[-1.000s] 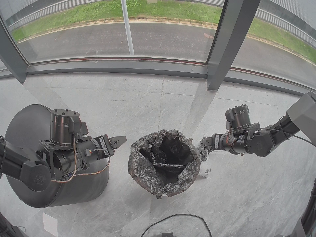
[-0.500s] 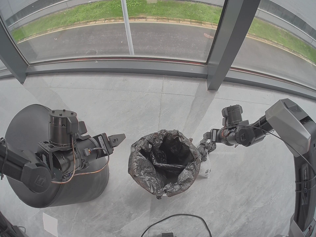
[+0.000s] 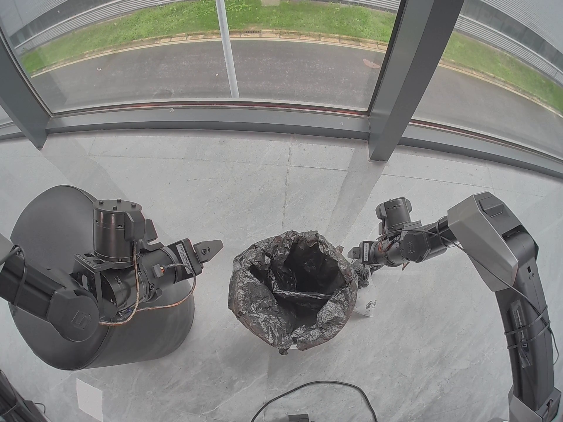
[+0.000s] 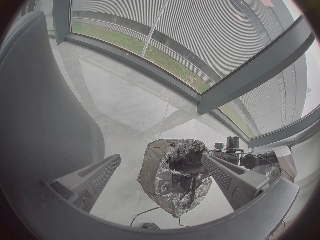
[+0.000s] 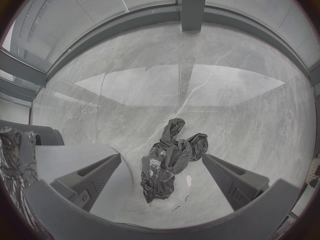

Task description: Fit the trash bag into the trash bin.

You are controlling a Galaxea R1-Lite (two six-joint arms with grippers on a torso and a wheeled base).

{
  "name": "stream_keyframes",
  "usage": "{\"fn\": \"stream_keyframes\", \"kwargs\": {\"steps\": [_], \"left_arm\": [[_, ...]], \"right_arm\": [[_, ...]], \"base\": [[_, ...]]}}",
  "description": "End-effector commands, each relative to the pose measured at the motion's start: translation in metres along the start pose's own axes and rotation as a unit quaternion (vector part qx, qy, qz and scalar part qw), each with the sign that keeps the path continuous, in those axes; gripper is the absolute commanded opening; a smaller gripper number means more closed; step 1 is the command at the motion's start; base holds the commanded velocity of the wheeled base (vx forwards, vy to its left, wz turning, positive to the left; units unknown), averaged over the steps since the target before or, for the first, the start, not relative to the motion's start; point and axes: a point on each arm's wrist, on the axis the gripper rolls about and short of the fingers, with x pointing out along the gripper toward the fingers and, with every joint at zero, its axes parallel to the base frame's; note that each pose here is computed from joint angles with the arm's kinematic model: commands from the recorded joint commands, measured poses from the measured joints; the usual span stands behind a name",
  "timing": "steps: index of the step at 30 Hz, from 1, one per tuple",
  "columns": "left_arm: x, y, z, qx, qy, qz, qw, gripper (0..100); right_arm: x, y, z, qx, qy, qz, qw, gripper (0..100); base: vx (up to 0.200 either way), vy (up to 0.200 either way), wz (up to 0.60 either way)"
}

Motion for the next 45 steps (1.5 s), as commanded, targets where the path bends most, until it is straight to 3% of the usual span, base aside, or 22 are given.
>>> {"fn": "stream_keyframes", "kwargs": {"steps": [1, 9, 12, 18, 29, 30, 33, 37, 45], "left_arm": [[0.005, 0.004, 0.001, -0.01, 0.007, -0.009, 0.9999, 100], [0.007, 0.009, 0.002, -0.016, 0.01, -0.009, 0.9998, 100], [0.008, 0.009, 0.003, -0.021, 0.01, -0.009, 0.9997, 100], [0.013, 0.016, 0.004, -0.028, 0.011, 0.004, 0.9996, 100], [0.017, 0.02, 0.003, -0.03, 0.013, 0.011, 0.9994, 100], [0.017, 0.02, 0.002, -0.03, 0.015, 0.011, 0.9994, 100], [0.017, 0.02, 0.002, -0.03, 0.016, 0.011, 0.9994, 100], [0.018, 0.021, 0.001, -0.031, 0.017, 0.012, 0.9993, 100], [0.02, 0.02, -0.001, -0.03, 0.02, 0.012, 0.9993, 100]], "right_arm": [[0.02, 0.002, -0.003, 0.0, 0.018, 0.002, 0.9998, 100], [0.034, 0.008, 0.0, -0.007, 0.027, 0.003, 0.9996, 100], [0.048, 0.004, -0.02, -0.008, 0.073, -0.01, 0.9973, 100], [0.072, -0.006, -0.071, -0.012, 0.181, -0.042, 0.9825, 100], [0.088, -0.015, -0.1, -0.013, 0.222, -0.056, 0.9733, 100], [0.088, -0.018, -0.107, -0.013, 0.248, -0.064, 0.9666, 100], [0.091, -0.022, -0.12, -0.011, 0.275, -0.075, 0.9586, 100], [0.094, -0.029, -0.141, -0.009, 0.327, -0.094, 0.9402, 100], [0.093, -0.044, -0.188, -0.017, 0.45, -0.13, 0.8836, 100]], "base": [[0.0, 0.0, 0.0], [0.0, 0.0, 0.0], [0.0, 0.0, 0.0], [0.0, 0.0, 0.0], [0.0, 0.0, 0.0], [0.0, 0.0, 0.0], [0.0, 0.0, 0.0], [0.0, 0.0, 0.0], [0.0, 0.0, 0.0]]}}
